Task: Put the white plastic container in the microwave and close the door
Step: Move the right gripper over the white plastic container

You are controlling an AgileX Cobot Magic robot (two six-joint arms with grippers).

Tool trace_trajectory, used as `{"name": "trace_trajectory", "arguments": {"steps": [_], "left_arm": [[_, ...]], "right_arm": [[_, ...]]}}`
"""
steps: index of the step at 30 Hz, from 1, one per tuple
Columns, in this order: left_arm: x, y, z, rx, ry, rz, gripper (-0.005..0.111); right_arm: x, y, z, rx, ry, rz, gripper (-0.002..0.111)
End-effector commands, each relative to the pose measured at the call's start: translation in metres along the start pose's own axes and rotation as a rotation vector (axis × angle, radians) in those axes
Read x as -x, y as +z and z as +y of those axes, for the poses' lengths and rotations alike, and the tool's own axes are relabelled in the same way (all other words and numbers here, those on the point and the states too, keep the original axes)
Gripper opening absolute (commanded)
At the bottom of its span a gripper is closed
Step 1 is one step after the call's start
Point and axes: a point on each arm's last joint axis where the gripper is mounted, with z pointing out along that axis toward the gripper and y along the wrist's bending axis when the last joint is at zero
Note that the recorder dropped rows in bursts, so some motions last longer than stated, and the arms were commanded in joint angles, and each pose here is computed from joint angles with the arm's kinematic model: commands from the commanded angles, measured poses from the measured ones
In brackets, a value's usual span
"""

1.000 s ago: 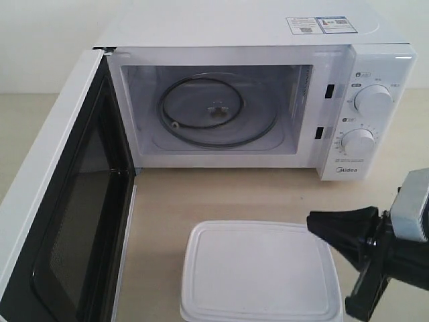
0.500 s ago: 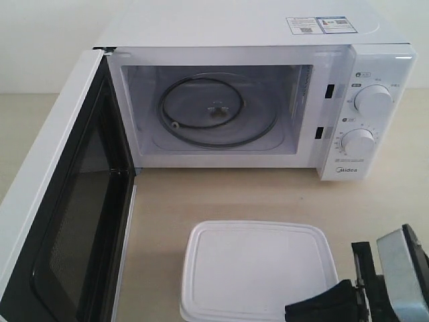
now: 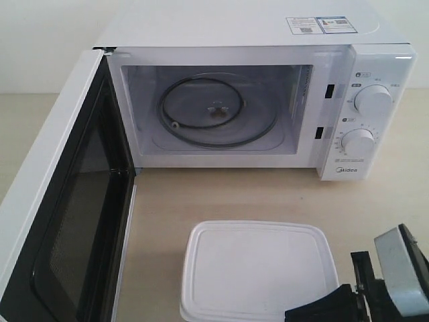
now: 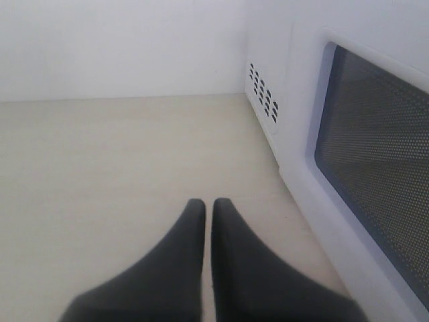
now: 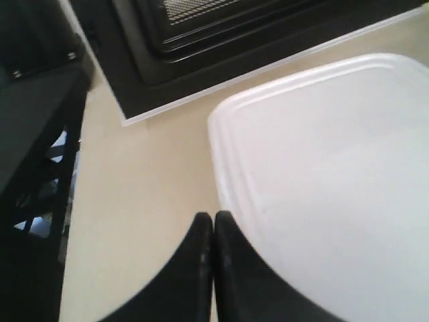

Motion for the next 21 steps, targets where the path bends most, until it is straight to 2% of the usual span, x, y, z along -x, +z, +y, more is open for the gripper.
{"name": "trace_trajectory", "arguments": {"steps": [1,4,13,18,21], "left_arm": [[-0.0009,0.0001,-0.0002,-0.001,-0.01,0.0,0.004],[-0.0009,0.0001,-0.0002,-0.001,-0.01,0.0,0.004],[-0.0009,0.0001,-0.0002,-0.001,-0.01,0.0,0.004],[-0.0009,0.0001,-0.0002,-0.001,-0.01,0.0,0.004],[-0.0009,0.0001,-0.0002,-0.001,-0.01,0.0,0.004]], "right_arm": [[0.0003,-0.0001,0.0005,-0.004,0.074,-0.006,0.0],[-0.0009,-0.0001,0.0004,-0.006,0.164,0.007,0.0],[0.0004,-0.0001,0.0029,0.023,0.301,-0.002,0.0],[-0.0006,-0.0003,0.0064,0.06,0.097,0.008,0.0],[-0.0006,-0.0003,0.0063,0.06,0.096,0.007,0.0]]}}
